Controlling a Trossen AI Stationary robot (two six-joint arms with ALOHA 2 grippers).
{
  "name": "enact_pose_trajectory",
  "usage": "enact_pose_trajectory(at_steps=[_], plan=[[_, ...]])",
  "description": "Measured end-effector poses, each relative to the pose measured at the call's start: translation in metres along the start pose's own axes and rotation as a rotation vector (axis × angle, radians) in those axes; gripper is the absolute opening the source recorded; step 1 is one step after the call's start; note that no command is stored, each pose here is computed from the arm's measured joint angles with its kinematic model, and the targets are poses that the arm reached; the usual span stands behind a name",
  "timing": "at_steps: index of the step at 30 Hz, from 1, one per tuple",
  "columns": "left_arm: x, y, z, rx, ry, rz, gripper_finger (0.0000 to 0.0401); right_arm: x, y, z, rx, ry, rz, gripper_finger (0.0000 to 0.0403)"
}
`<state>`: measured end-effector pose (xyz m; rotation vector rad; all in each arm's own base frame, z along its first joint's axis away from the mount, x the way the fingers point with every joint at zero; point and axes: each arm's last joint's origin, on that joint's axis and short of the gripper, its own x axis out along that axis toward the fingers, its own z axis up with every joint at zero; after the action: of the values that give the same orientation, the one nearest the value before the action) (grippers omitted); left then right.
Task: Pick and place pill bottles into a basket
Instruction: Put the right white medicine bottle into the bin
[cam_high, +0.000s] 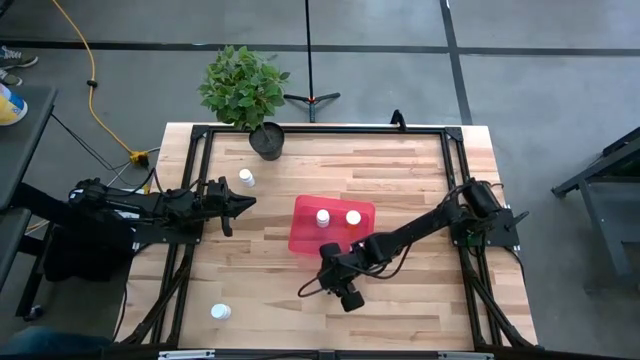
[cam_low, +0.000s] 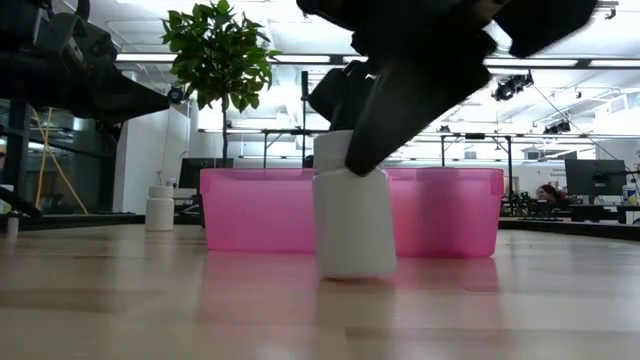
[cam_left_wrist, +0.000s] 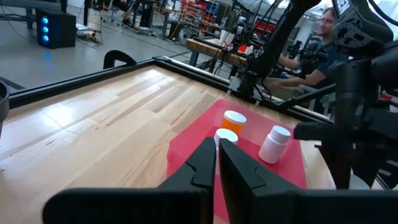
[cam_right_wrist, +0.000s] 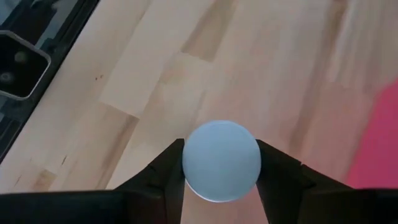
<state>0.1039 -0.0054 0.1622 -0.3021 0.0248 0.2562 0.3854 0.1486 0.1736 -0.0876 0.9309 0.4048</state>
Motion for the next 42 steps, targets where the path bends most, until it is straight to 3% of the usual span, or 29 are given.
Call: enact_pose_trajectory(at_steps=[19, 33, 42], plan=[[0.000, 0.000, 0.000, 0.000, 0.000, 0.000, 0.0058, -0.028, -0.006, 0.011, 0.036, -0.059, -0.102, 0.0150], [0.000, 0.000, 0.000, 0.000, 0.000, 0.000, 0.0058, -0.042, -0.026, 0.016, 0.071, -0.098, -0.151, 0.0150], [0.000, 0.000, 0.000, 0.000, 0.000, 0.000, 0.0058, -0.070, -0.035, 0.023, 0.048, -0.149, -0.227, 0.0149]])
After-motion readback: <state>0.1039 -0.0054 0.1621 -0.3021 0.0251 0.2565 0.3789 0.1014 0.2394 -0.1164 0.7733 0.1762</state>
